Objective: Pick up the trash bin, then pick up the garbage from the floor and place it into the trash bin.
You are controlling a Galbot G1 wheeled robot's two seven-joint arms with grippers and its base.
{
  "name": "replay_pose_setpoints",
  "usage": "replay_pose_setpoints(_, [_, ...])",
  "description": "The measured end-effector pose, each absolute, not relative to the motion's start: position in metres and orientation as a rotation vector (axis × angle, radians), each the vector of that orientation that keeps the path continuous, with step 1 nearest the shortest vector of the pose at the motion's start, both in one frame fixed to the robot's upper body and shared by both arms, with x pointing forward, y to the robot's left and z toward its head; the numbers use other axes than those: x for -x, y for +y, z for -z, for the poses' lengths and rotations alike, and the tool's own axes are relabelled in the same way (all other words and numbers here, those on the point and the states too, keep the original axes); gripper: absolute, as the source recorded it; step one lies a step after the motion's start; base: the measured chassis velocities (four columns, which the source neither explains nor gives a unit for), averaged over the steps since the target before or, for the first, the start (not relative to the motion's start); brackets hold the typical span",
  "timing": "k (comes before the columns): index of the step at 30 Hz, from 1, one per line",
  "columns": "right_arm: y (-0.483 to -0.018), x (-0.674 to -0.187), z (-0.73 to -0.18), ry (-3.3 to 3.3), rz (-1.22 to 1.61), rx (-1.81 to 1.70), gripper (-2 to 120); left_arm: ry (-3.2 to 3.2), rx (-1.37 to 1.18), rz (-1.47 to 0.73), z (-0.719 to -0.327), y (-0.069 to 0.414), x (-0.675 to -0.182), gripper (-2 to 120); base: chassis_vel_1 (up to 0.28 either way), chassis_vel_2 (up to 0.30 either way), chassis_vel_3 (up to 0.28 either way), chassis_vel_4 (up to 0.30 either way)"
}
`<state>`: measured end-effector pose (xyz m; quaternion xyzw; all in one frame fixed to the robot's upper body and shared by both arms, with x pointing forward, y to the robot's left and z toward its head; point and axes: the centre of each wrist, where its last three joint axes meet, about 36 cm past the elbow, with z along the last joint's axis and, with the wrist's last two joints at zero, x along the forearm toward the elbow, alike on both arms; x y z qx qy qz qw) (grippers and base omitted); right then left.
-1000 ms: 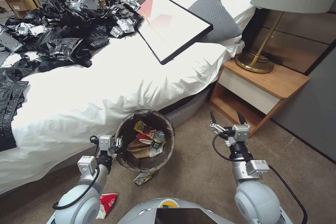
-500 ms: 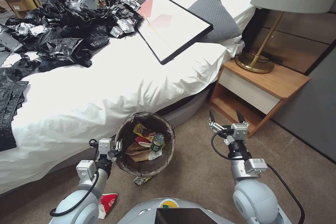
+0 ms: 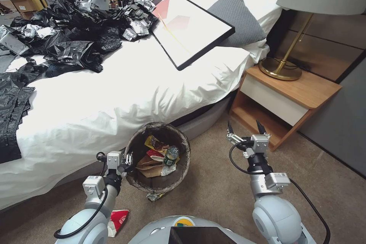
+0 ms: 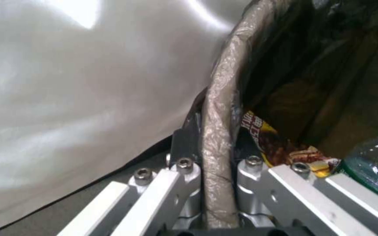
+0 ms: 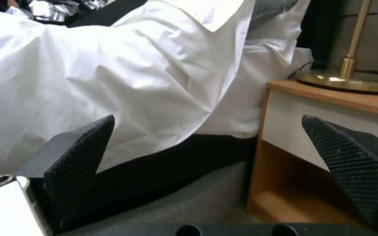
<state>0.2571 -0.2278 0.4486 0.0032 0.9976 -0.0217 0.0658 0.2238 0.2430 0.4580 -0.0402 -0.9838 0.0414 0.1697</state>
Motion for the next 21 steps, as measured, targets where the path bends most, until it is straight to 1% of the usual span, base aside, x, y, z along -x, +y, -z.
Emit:
replay_pose_setpoints(10, [-0.2273, -0.2571, -0.4496, 3.023, 0.057, -0.024, 100, -2.812, 0.109, -0.104, -0.4568, 0.2412, -0.2245, 4, 0.004, -0.003, -0.005, 0.004])
replay_pose_setpoints(14, [-0.2277, -0.2578, -0.4501, 3.019, 0.057, -0.024, 100, -2.814, 0.106, -0.104, -0.4566, 0.2414, -0.2251, 4, 0.075, -0.038, -0.079, 0.07])
replay_pose_setpoints(21, [-0.227, -0.2573, -0.4497, 3.02, 0.054, -0.024, 100, -2.821, 0.1, -0.108, -0.4574, 0.2415, -0.2272, 4, 0.081, -0.101, -0.086, 0.103])
